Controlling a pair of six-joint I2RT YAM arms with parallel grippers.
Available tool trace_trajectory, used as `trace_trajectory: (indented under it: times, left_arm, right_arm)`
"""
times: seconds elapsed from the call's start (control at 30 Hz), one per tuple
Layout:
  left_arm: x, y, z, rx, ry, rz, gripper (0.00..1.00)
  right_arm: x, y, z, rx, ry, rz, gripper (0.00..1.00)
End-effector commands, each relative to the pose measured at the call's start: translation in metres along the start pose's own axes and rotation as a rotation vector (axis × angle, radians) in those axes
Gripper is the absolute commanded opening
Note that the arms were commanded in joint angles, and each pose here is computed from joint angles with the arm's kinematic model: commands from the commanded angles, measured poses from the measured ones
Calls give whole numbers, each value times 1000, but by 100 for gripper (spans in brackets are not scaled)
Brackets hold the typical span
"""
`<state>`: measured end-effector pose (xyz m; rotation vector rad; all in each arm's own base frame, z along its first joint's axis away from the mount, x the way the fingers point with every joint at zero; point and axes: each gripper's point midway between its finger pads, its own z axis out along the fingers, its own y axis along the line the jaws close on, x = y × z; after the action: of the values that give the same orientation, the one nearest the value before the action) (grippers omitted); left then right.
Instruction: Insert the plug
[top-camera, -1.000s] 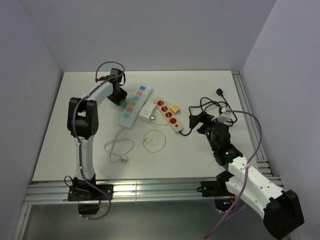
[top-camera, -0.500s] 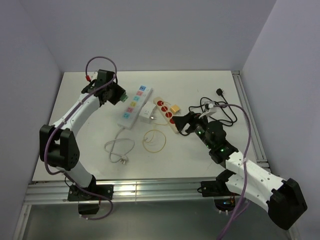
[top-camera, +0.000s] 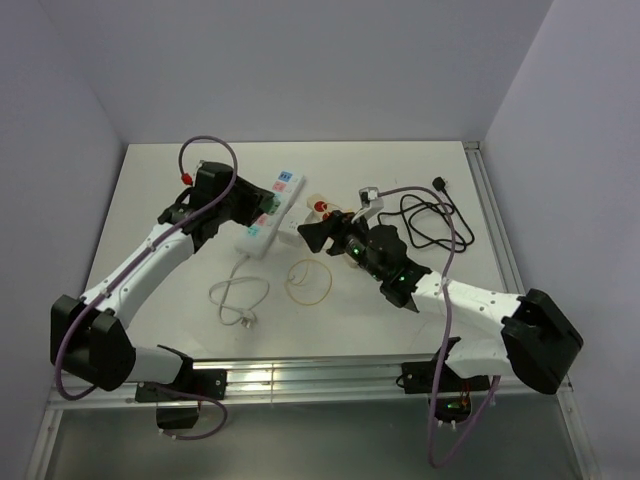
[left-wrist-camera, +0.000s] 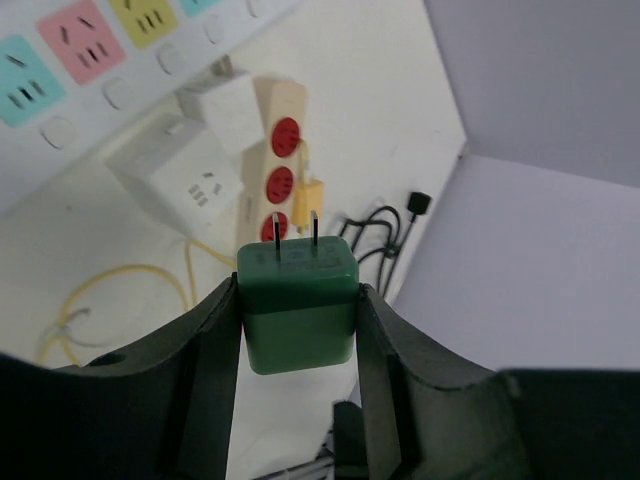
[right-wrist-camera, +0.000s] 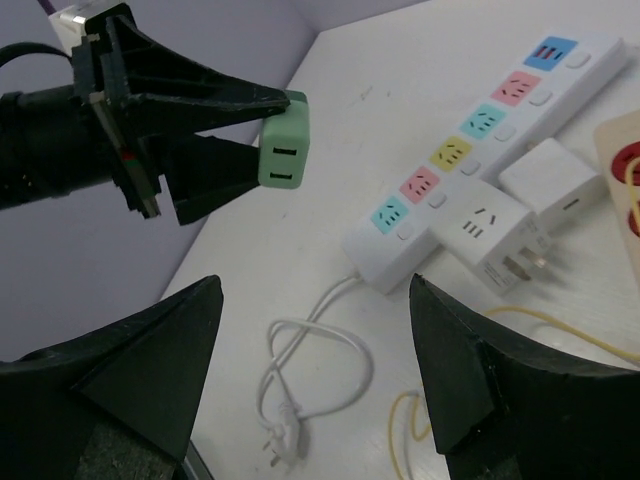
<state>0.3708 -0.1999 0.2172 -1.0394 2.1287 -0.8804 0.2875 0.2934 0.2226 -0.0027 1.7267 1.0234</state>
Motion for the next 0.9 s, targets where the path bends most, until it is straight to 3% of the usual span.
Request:
trace_trajectory:
  times: [0.0,0.33,0.57,0.73,0.87]
  left_arm:
    - [12,-37,-24,181,32,-94,8]
    - [41,-54,-41,227,58,-131,9]
    - [56,-59,-41,242,73,-133,10]
    - [61,-53,-41,222,87,-133,10]
    - [65,-51,-42,236,104,-145,10]
  right_arm:
    - [-29,39,15,-102,-100,38,82]
    - [-30,58,38,-123,-121,2,79]
    - [-27,50,46,-48,-123,-8,75]
    - [-27,43,47,-11,-136,-11,63]
    - [-26,41,47,-5,-136,-10,62]
